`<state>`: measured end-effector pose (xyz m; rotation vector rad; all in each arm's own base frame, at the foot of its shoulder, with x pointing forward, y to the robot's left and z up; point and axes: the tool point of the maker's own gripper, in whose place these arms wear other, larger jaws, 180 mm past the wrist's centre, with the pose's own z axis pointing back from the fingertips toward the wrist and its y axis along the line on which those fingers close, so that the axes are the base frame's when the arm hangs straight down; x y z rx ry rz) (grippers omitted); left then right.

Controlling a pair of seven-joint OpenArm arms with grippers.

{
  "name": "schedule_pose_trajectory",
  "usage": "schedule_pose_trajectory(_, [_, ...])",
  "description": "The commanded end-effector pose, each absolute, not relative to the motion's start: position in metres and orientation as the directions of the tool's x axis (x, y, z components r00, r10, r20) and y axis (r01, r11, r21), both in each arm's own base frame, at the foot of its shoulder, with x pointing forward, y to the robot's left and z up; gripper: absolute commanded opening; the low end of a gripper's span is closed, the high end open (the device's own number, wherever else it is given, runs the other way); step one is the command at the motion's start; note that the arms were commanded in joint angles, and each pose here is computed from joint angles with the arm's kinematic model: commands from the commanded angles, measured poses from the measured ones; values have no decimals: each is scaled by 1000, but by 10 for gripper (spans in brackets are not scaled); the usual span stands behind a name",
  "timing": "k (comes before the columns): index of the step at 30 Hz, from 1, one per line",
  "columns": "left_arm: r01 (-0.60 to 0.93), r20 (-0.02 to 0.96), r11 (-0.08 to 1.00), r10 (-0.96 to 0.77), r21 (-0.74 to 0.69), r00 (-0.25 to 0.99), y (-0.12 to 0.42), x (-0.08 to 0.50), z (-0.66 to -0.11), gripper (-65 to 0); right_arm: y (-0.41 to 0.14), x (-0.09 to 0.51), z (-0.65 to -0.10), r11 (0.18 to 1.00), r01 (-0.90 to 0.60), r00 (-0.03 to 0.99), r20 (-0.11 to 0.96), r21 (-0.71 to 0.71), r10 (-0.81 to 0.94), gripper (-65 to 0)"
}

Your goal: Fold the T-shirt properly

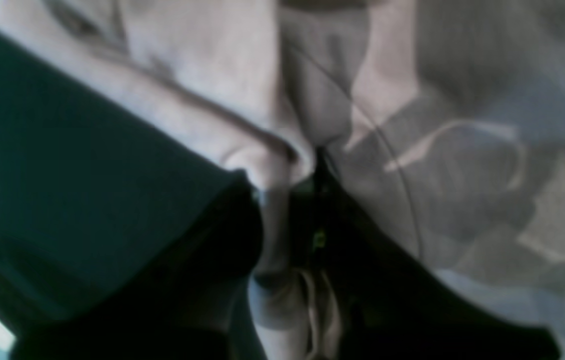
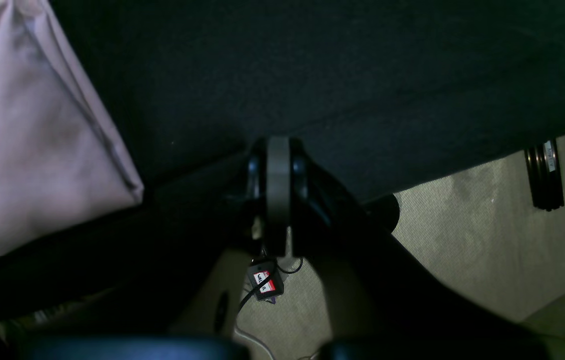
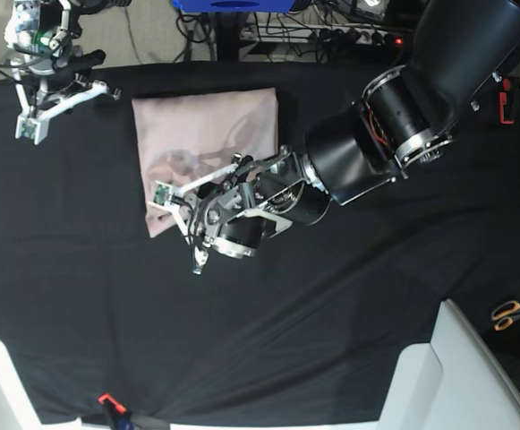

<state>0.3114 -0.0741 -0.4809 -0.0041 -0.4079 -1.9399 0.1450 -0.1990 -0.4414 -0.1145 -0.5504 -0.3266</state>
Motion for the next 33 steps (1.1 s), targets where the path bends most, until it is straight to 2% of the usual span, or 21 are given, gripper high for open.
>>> schedule_pose_trajectory(1, [890,236,-341,-878,301,-416,-92,318,-466,-650,-204,147,-436,941,337,792,550,-31,-265,-650])
schedule_pose_trajectory(19, [883,204,-339,-886,325,-416,-90,333,-458,-650,-203,147,-436,940,340,791,550,-29,-269,-650])
schedule_pose_trajectory(25, [883,136,-329,-910,334,-391,-74,352,-455,-323,-202,147,-436,940,339,791,549,-28,-269,-650])
schedule_pose_trajectory(30, [877,126,-324,-913,356,-388,-73,364,-446,-146,-201,147,-437,942,335,792,549,-26,-267,-650])
schedule_pose_trajectory(33, [885,175,-253,-924,392,-341,-78,384,-426,-97,-200,147,-437,942,334,793,548,-25,-266,-650])
